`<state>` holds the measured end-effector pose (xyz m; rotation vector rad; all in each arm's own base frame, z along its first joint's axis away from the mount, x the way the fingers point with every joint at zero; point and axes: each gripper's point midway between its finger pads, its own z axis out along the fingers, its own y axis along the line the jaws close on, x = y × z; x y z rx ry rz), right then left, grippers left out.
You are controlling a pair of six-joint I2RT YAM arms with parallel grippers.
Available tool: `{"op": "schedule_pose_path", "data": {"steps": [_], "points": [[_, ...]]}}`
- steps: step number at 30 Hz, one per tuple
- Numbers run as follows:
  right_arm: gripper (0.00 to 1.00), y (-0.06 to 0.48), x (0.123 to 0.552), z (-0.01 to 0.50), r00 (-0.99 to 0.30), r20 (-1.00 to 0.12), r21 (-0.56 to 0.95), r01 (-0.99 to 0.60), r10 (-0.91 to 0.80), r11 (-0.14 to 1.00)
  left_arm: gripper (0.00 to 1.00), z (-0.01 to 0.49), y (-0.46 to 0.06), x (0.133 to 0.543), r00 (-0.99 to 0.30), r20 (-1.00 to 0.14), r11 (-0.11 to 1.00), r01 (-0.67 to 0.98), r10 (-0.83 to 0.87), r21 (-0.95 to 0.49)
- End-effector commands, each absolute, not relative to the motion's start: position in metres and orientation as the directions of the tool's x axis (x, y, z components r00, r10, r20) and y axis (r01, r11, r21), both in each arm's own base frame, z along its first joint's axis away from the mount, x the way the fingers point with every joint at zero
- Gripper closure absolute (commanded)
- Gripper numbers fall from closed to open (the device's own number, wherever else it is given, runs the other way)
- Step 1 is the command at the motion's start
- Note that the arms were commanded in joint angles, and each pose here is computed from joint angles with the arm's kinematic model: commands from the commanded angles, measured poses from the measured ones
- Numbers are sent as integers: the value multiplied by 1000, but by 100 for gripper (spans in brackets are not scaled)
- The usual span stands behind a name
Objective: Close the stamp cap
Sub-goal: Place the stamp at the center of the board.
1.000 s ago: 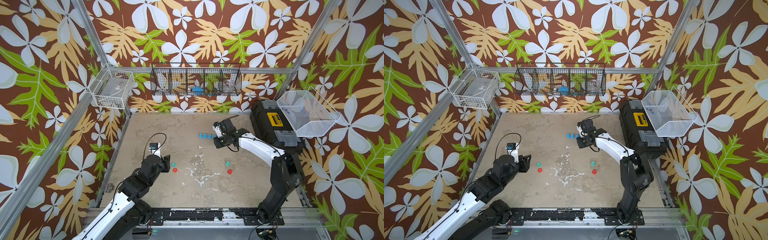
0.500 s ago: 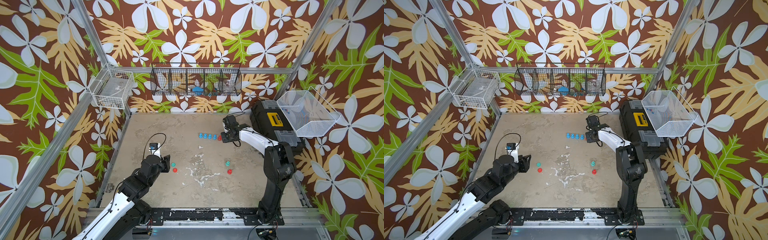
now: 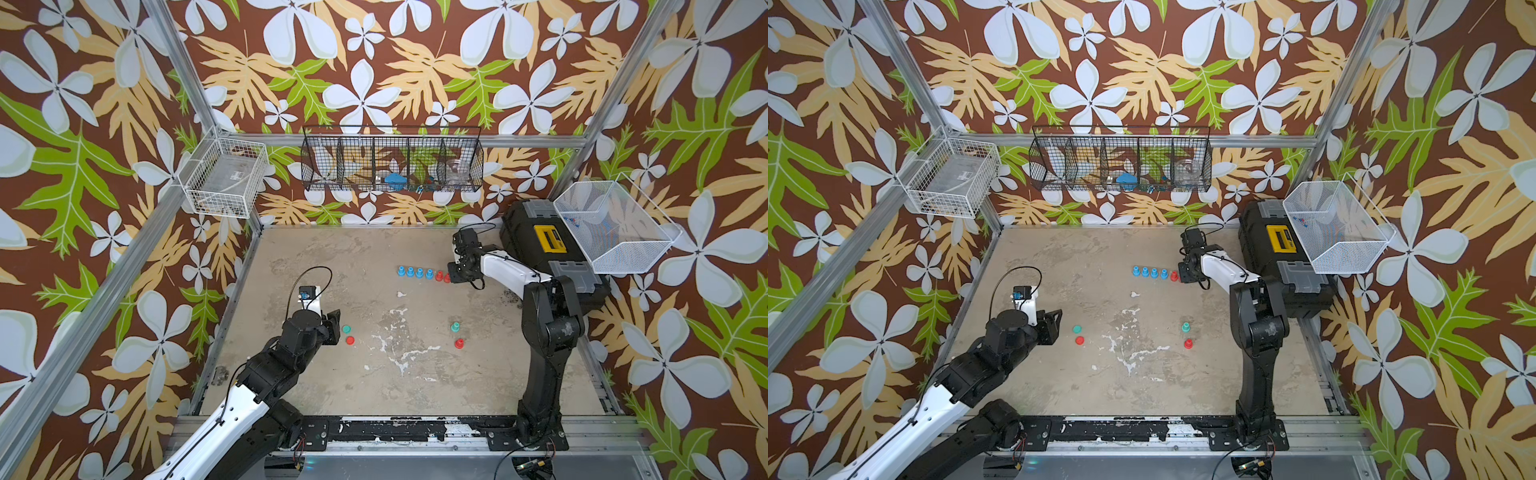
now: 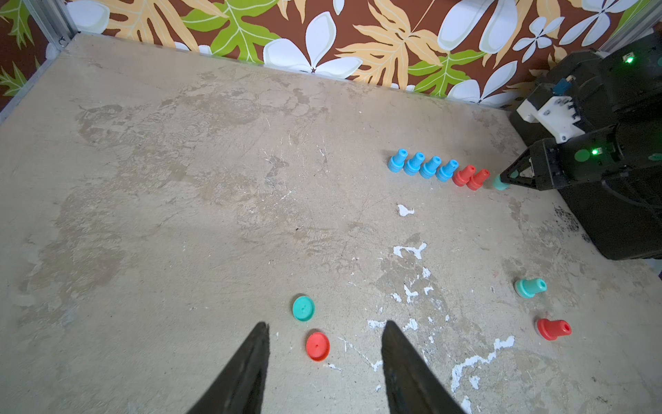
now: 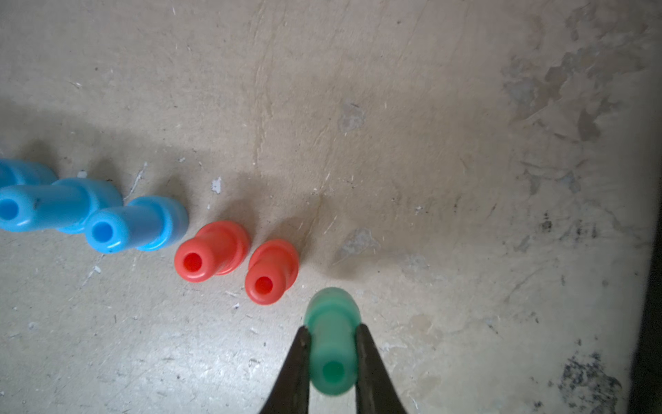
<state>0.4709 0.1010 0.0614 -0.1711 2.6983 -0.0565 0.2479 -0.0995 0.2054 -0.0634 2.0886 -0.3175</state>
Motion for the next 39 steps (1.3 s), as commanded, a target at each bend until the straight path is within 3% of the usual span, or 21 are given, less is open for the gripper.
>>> {"op": "schedule_pose_path", "data": {"steps": [1, 39], "points": [[85, 101, 474, 59, -898, -423, -58, -110, -124, 992, 47, 207, -99, 249, -506, -845, 965, 85, -171, -246], [82, 96, 481, 30, -913, -398, -52, -78, -92, 996, 47, 206, -99, 250, -508, -844, 966, 82, -171, -245]]}}
